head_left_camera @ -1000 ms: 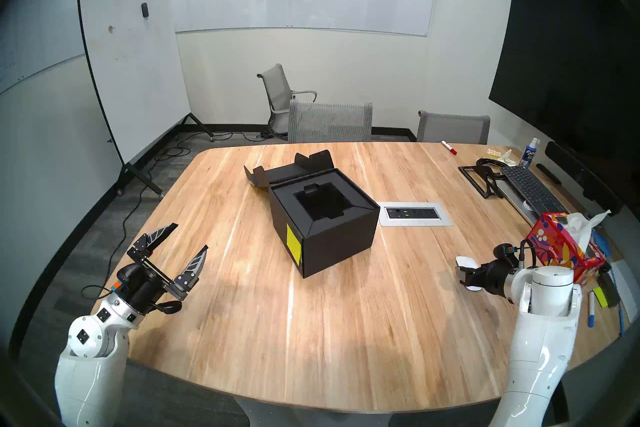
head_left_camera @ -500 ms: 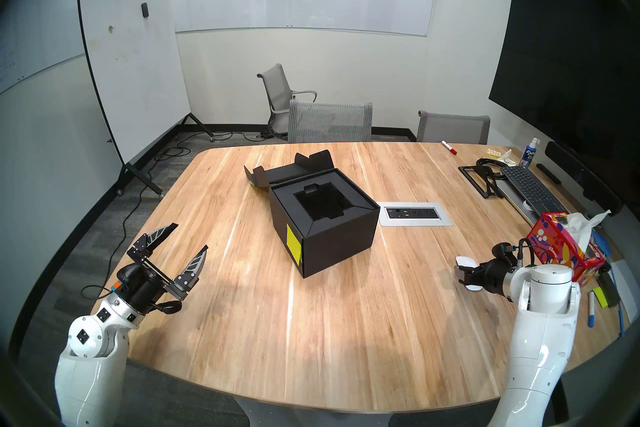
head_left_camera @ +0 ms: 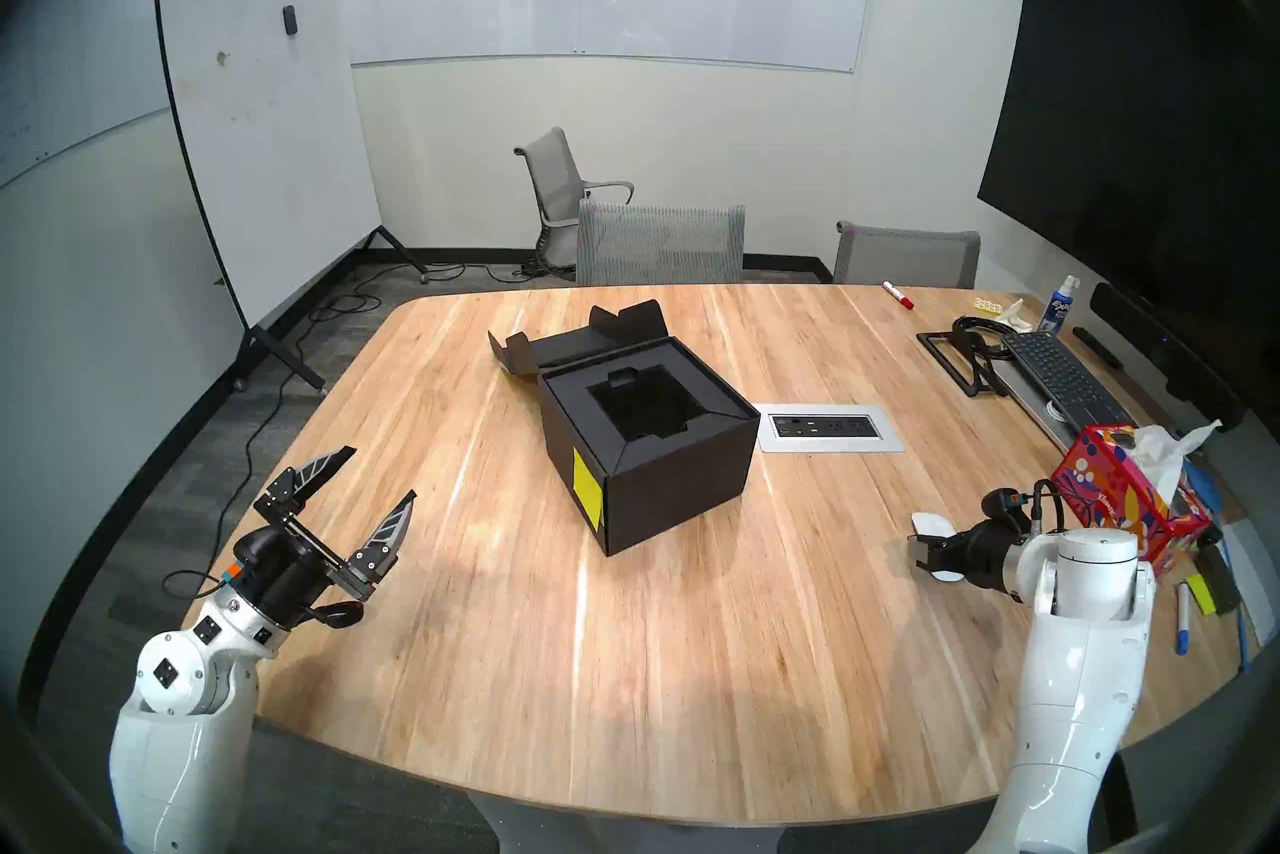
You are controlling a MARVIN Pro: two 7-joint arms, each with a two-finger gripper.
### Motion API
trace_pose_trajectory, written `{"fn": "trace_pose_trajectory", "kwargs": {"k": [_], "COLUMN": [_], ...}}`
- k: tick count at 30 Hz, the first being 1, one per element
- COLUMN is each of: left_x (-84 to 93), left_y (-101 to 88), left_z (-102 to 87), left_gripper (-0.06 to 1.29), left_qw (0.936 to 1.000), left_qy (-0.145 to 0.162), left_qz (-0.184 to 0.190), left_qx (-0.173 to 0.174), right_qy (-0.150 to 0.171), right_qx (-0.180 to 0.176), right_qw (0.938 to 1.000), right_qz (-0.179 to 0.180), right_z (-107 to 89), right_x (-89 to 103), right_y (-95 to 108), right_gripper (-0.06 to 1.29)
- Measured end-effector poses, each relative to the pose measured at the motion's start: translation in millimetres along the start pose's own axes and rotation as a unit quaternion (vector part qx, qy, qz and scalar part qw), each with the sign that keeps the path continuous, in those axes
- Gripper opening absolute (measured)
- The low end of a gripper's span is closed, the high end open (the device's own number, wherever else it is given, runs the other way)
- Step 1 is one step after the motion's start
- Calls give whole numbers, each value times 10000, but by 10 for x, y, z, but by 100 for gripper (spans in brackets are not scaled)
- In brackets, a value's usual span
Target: Open the box and place the mouse inside
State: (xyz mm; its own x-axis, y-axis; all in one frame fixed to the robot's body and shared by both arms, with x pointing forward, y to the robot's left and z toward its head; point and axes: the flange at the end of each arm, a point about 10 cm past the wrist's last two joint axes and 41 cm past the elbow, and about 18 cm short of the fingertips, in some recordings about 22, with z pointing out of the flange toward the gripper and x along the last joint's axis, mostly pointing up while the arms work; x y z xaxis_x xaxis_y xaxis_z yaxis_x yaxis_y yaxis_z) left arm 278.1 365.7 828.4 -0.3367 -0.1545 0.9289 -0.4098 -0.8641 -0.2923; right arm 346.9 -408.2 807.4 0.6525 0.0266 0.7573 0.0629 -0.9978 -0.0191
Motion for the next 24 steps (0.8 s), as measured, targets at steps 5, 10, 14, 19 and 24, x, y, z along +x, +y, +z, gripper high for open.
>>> {"fn": "trace_pose_trajectory", "kwargs": {"k": [5, 10, 14, 19, 24], "left_x": [0, 0, 0, 0, 0], "left_y": [0, 0, 0, 0, 0], "left_z": [0, 0, 0, 0, 0], "left_gripper": [124, 124, 124, 124, 124], "left_qw": [10000, 10000, 10000, 10000, 10000], "left_qy": [0, 0, 0, 0, 0], "left_qz": [0, 0, 0, 0, 0], "left_qx": [0, 0, 0, -1, -1], "right_qy": [32, 57, 68, 69, 49], "right_qx": [-40, -53, -41, -8, 10], "right_qw": [10000, 10000, 10000, 10000, 10000], "right_qz": [-13, -25, -35, -30, -1], "right_z": [1, 0, -4, -8, -3], "right_x": [31, 63, 79, 95, 95], "right_y": [32, 53, 60, 62, 60], "right_gripper": [123, 123, 123, 123, 123]}}
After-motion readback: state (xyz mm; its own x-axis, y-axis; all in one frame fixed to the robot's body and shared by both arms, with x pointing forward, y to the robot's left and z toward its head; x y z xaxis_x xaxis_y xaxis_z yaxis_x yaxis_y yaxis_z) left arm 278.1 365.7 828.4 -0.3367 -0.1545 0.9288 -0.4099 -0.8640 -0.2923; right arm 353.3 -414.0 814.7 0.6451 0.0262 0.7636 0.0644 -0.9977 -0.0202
